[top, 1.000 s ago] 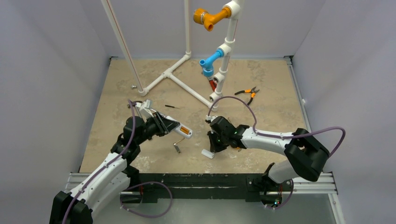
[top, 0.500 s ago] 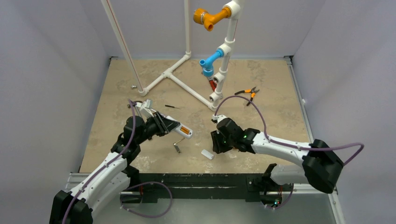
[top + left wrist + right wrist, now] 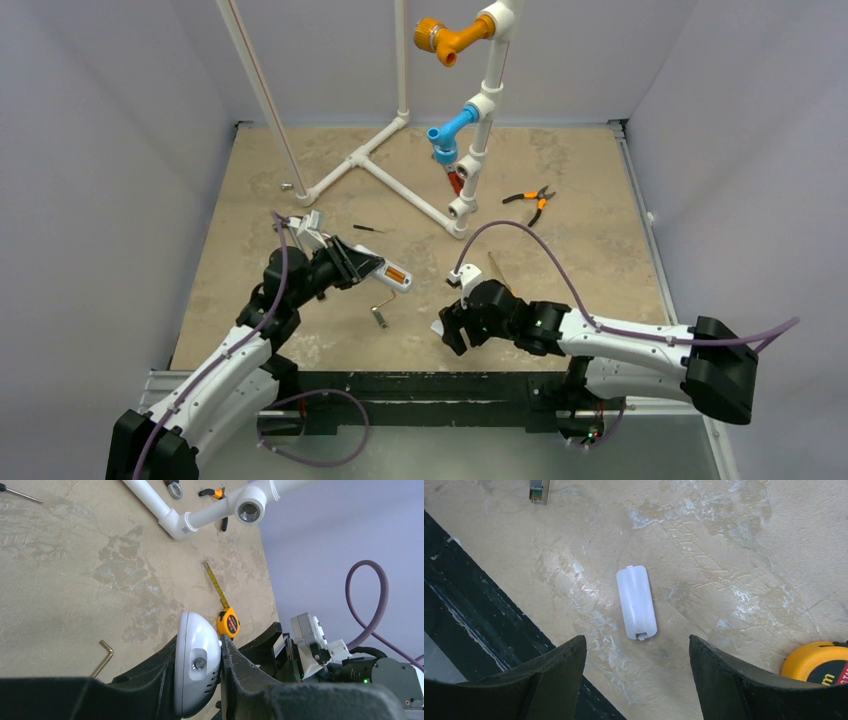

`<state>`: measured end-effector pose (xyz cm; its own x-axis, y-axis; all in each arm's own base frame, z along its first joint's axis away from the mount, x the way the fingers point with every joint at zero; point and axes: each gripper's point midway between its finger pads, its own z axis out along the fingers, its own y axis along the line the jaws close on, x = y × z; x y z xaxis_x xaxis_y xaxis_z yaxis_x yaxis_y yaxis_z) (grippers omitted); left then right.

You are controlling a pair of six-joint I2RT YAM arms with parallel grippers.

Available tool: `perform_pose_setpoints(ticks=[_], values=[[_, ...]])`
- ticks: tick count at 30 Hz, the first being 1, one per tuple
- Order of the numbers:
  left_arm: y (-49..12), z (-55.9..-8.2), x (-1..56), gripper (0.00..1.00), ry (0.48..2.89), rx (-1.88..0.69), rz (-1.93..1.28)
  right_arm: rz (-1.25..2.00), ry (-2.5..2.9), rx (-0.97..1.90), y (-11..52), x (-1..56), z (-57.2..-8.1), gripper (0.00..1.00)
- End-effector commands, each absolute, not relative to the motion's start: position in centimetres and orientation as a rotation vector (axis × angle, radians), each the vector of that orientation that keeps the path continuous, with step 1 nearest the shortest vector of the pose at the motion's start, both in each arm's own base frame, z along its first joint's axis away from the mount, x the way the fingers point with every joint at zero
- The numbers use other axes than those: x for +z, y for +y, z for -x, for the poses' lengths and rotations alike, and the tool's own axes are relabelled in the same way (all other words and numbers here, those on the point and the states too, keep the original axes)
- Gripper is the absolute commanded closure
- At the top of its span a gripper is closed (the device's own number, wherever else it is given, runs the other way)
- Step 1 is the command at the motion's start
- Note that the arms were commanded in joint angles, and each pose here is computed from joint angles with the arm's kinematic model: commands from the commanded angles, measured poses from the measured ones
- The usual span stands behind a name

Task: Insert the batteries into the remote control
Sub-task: Pick up the battery cover at the center of the board.

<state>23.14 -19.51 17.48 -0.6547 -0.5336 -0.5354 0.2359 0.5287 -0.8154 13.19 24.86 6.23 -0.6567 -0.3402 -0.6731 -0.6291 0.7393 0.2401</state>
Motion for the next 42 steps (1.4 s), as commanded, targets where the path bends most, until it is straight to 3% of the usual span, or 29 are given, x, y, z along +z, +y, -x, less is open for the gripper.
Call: perform_pose_setpoints(ticks=[1,31,42], values=[[-19.7,-24.1,21.2,1.00,1.851,-1.234,0.215,0.759,2.252,0.602,26.0,6.7,-13.8,0.28],[-20.1,-24.5,20.0,1.00,1.862,-1.256,0.240,0.996,2.349,0.343,25.8,2.7,-12.5,0.45],[-19.8,-24.4,19.7,1.00,1.862,-1.239,0.248,1.027,2.346,0.293,26.0,2.1,-12.4,0.55]])
